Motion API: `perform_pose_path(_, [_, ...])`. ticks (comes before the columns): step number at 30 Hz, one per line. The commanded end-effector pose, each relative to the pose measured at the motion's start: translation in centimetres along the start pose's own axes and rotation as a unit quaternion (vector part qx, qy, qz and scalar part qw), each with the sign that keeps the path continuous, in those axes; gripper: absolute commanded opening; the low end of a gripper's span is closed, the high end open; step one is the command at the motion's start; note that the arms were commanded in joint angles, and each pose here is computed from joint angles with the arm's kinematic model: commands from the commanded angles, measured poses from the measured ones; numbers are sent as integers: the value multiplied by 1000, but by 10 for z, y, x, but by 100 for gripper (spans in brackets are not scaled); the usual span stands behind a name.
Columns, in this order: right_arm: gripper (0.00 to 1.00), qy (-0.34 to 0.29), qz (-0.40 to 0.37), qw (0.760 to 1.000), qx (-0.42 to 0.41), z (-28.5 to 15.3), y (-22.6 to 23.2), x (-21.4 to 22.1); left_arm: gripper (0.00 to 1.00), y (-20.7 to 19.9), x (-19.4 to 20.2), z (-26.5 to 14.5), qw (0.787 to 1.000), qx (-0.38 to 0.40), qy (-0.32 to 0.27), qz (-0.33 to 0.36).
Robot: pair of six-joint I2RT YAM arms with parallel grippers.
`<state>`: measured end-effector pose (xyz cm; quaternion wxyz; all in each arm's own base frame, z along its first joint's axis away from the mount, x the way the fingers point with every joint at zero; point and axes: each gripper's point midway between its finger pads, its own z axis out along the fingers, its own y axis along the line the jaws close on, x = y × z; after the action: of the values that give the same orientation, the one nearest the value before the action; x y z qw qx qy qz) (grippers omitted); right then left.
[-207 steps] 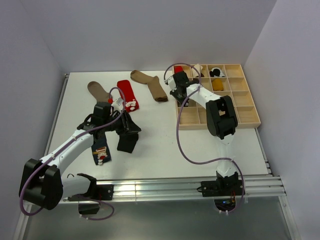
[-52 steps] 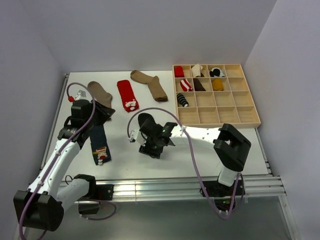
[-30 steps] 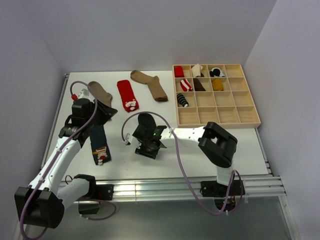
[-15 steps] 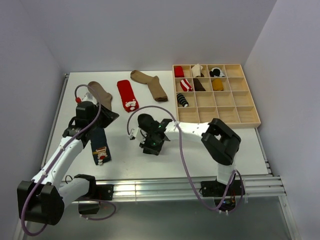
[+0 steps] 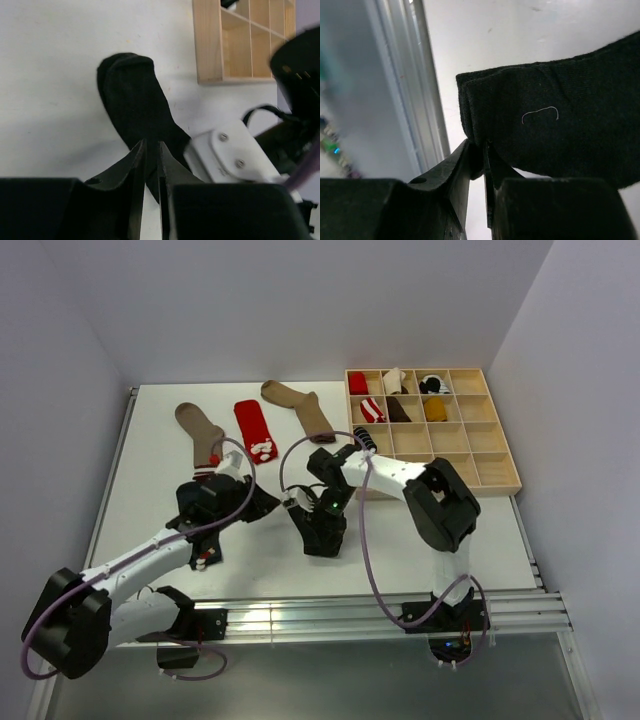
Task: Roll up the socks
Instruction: Roll the sock at the center of the board.
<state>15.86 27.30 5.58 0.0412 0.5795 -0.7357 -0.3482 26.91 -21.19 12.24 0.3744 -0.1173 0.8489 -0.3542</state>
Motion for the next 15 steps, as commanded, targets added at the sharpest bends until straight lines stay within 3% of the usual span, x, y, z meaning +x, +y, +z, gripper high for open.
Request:
perform_pose_path(1, [21,14,12,995,-95,2,18,6,20,-36,-3,7,994,94,-36,51])
perform_pose_path(10, [20,21,71,988,-135,6,2,9,23,-70,57,14,974,193,20,116])
perform_pose_path(15, [20,9,104,984,-144,1,-8,4,24,-64,65,9,976,190,9,103])
